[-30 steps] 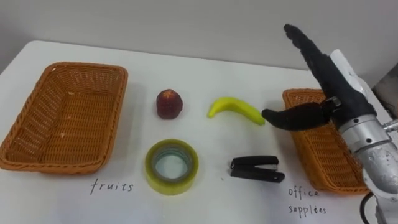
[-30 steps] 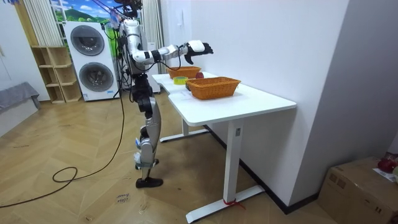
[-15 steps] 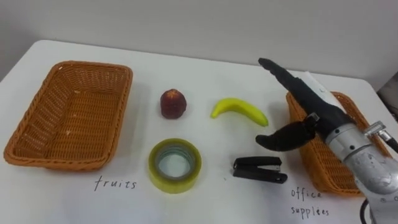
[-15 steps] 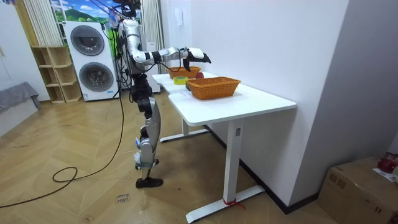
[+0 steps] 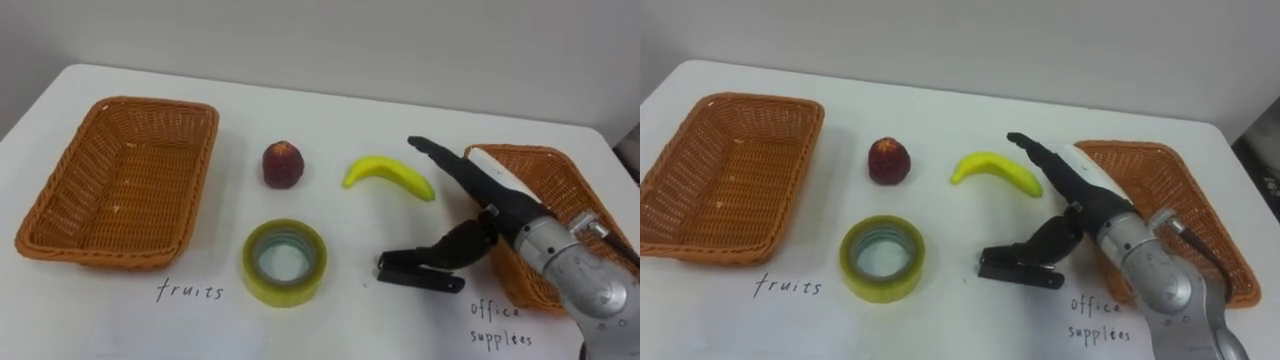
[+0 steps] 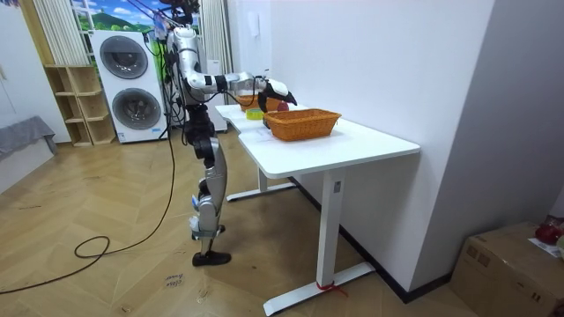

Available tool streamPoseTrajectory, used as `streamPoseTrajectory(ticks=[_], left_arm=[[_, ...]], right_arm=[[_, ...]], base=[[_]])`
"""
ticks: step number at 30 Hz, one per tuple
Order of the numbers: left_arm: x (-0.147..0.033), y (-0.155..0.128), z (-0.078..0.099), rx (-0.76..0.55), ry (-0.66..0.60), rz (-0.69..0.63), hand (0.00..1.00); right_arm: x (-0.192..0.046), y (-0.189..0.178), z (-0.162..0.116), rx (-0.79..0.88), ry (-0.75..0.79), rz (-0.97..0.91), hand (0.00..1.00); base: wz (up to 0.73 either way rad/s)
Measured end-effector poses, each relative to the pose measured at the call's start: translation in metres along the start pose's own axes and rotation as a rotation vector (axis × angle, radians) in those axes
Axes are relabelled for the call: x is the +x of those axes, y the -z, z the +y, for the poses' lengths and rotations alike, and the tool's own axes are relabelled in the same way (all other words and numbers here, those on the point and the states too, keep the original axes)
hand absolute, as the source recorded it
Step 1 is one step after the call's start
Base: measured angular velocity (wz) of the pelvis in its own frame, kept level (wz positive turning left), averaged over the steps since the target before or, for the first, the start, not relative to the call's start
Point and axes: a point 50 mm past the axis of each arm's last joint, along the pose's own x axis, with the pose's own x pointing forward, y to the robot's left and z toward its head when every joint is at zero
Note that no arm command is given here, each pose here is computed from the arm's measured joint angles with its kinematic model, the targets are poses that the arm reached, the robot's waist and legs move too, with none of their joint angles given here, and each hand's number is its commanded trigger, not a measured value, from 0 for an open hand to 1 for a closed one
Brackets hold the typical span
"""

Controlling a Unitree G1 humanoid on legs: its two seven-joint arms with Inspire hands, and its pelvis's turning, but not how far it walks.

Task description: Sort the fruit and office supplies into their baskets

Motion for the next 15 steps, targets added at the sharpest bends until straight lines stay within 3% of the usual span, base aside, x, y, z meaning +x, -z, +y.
streamPoseTrajectory(ticks=[15], left_arm=[[-0.001, 0.000, 0.000, 0.014, -0.001, -0.011, 0.00]], right_arm=[[-0.001, 0.021, 0.017, 0.003, -0.114, 0.115, 0.00]], base=[[0.00]])
